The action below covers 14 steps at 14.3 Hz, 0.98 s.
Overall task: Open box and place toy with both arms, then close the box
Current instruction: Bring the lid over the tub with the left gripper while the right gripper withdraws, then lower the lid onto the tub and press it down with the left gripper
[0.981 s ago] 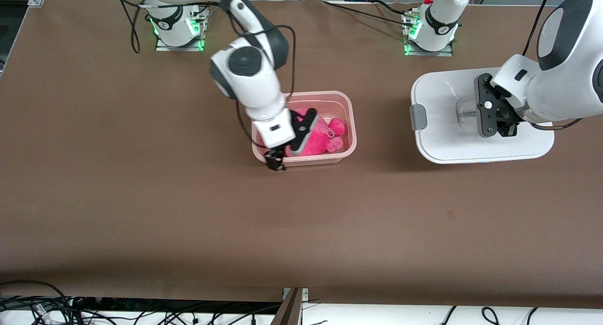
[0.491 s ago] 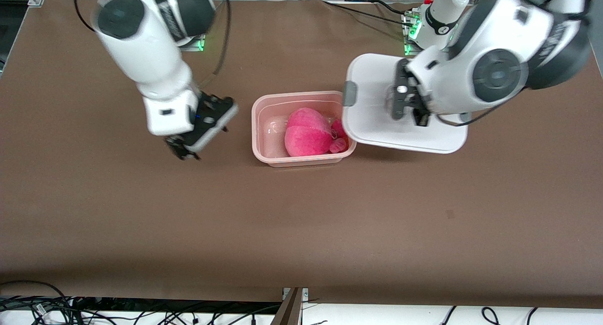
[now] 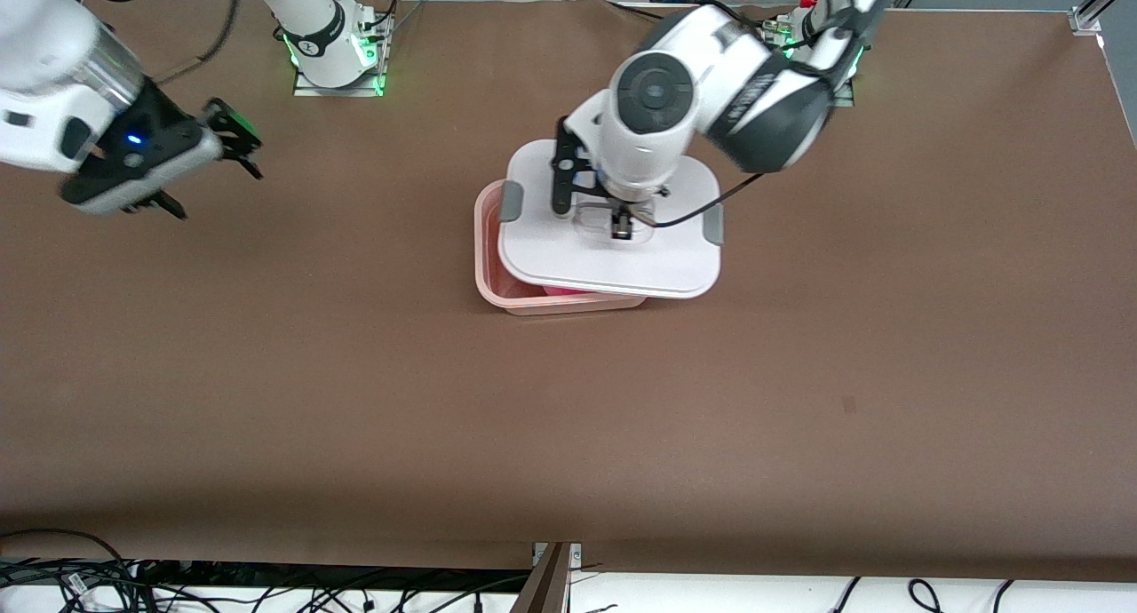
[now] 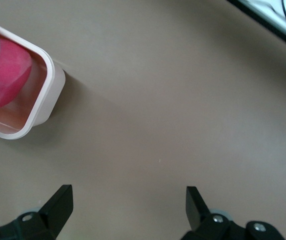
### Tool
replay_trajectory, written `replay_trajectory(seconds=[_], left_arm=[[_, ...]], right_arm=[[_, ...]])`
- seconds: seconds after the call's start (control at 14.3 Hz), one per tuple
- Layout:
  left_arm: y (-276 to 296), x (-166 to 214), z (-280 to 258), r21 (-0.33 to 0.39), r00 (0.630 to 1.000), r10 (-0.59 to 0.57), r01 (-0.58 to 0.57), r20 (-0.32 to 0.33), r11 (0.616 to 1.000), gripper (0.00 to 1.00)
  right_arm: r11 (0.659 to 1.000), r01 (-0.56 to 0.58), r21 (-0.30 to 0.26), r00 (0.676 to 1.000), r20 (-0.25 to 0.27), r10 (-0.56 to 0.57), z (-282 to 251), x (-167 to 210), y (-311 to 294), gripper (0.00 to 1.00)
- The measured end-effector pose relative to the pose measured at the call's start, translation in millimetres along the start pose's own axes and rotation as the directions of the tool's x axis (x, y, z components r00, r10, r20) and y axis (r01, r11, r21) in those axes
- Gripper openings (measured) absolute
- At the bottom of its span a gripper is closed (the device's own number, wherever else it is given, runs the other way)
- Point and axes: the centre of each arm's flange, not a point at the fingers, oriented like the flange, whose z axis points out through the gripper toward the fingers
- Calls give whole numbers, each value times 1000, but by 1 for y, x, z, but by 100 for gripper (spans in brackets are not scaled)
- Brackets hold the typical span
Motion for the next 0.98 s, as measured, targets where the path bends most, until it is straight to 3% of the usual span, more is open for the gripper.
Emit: replay_trajectory(seconds=[0.21, 0.49, 0.77, 0.98], left_arm=[[-8, 15, 39, -3, 998, -59, 59, 12, 998, 7], [-20, 20, 70, -10, 998, -69, 69, 9, 998, 7], [-17, 33, 77, 28, 993, -117, 117, 0, 993, 7], [-5, 45, 79, 31, 985, -172, 172, 2, 985, 7]], right_arm=[[988, -153, 11, 988, 24, 153, -3, -27, 37, 100], [970, -243, 6, 969, 41, 242, 6, -45, 85, 100], [969, -248, 0, 969, 25, 248, 8, -39, 82, 100], [937, -348, -2, 937, 32, 348, 9, -35, 72, 100]])
